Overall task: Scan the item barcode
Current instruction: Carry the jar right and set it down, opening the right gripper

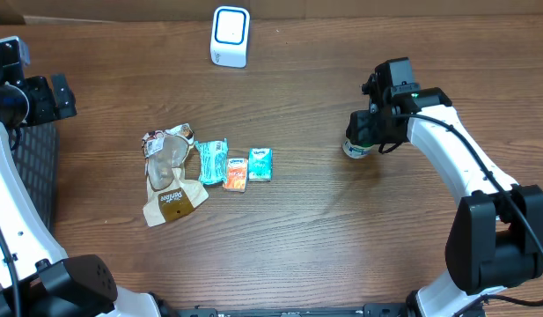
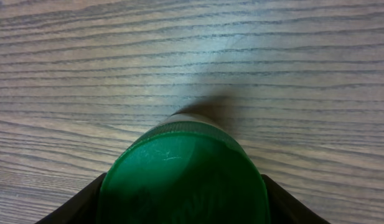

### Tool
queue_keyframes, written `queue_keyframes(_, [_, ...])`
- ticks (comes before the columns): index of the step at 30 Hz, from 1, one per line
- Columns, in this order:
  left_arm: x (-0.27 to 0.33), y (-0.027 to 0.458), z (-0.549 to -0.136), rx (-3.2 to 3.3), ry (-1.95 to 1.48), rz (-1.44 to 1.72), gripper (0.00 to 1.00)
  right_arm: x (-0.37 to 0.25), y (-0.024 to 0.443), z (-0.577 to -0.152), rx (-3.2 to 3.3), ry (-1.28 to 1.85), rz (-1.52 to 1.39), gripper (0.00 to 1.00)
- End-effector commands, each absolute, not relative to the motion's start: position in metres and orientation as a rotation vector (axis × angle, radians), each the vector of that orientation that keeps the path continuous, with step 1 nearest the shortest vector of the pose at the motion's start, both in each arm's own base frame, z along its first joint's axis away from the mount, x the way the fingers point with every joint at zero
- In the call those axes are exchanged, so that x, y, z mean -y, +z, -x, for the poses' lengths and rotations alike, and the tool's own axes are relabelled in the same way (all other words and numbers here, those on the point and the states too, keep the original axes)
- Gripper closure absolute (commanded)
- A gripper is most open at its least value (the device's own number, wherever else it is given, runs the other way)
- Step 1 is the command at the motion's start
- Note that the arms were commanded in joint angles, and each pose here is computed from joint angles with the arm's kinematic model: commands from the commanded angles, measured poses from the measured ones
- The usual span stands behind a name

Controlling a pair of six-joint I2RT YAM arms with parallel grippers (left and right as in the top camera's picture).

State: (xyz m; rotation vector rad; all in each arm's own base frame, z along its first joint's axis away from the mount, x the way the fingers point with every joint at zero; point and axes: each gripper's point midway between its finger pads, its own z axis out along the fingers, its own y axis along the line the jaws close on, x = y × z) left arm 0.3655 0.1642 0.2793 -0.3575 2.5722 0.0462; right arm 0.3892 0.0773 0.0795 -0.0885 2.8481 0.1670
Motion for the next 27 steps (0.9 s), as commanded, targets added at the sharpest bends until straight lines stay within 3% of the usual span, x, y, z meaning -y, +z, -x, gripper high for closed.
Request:
queue_keyframes(1, [-0.164, 0.281, -0.367, -2.572, 0.056, 0.321, 0.0, -0.079, 0.084, -0.39, -2.836, 0.189, 0.076, 0.59])
queue_keyframes(8, [-0.165, 0.281, -0.367, -2.572, 0.056, 0.322, 0.0, -0.078, 0.081, -0.382, -2.87, 0.186, 0.074, 0.48])
queue_keyframes(13, [-0.164, 0.281, -0.367, -2.572, 0.056, 0.322, 0.0, -0.078, 0.081, -0.38, -2.882, 0.189, 0.074, 0.46])
queue_keyframes(15, [-0.164, 0.281, -0.367, -2.572, 0.056, 0.322, 0.0, -0.08, 0.081, -0.379, -2.884, 0.203, 0.076, 0.32])
queue_keyframes(20, [-0.164, 0.281, -0.367, -2.572, 0.056, 0.322, 0.0, -0.081, 0.08, -0.377, -2.891, 0.21, 0.078, 0.17])
queue_keyframes(23, [-0.164, 0.281, -0.367, -2.572, 0.056, 0.322, 0.0, -0.081, 0.08, -0.378, -2.889, 0.21, 0.077, 0.0])
queue_keyframes(27, [-0.164, 0.281, -0.367, -2.572, 0.056, 0.322, 0.0, -0.084, 0.104, -0.382, -2.883, 0.229, 0.074, 0.0])
